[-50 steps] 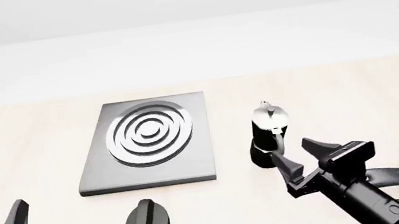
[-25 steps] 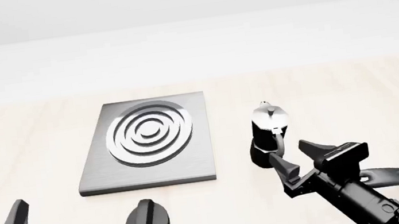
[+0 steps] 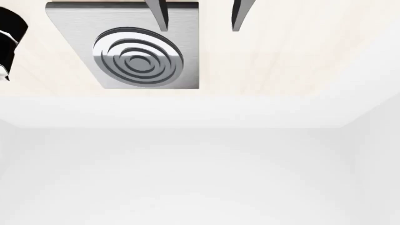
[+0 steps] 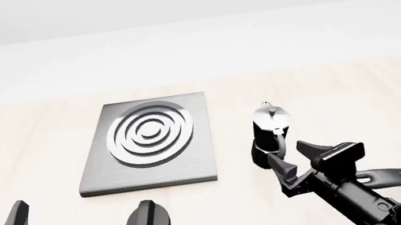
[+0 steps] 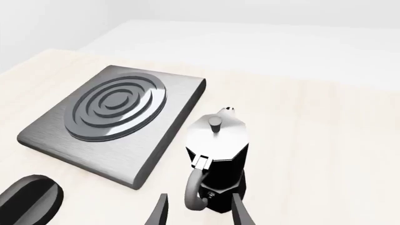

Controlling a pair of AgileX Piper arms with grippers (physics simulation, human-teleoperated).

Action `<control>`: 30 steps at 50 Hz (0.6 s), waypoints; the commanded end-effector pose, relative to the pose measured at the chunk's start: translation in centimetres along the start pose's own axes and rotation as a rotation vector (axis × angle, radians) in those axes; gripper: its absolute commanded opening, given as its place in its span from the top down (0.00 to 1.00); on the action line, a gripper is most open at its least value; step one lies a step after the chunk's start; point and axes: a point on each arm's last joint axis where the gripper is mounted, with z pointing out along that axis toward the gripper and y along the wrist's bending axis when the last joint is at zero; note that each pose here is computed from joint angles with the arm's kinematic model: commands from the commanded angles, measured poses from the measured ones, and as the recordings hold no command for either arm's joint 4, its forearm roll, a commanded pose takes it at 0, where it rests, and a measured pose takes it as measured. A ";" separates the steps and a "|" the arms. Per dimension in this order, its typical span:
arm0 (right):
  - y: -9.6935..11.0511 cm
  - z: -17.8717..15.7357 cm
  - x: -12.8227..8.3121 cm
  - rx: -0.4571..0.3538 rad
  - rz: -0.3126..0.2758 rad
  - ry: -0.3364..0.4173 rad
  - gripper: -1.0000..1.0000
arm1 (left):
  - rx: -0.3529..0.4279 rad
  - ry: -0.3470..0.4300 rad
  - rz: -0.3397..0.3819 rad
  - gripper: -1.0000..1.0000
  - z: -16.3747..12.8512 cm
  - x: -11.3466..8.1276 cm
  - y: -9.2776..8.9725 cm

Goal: Put the moka pot on the stove.

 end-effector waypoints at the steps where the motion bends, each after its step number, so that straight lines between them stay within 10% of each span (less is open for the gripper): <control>1: 0.0 0.3 0.1 -0.001 0.004 0.004 0.00 | 0.000 0.000 0.000 0.00 0.0 0.0 0.0; 13: 0.0 0.4 0.1 -0.002 0.003 0.004 0.00 | 0.000 0.000 0.000 0.00 0.0 0.0 0.0; 14: 0.0 0.4 0.1 -0.002 0.003 0.004 1.00 | 0.000 0.000 0.000 0.00 0.0 0.0 0.0; 30: 0.1 0.0 -0.1 -0.004 -0.005 -0.007 1.00 | 0.000 0.000 0.000 0.00 0.0 0.0 0.0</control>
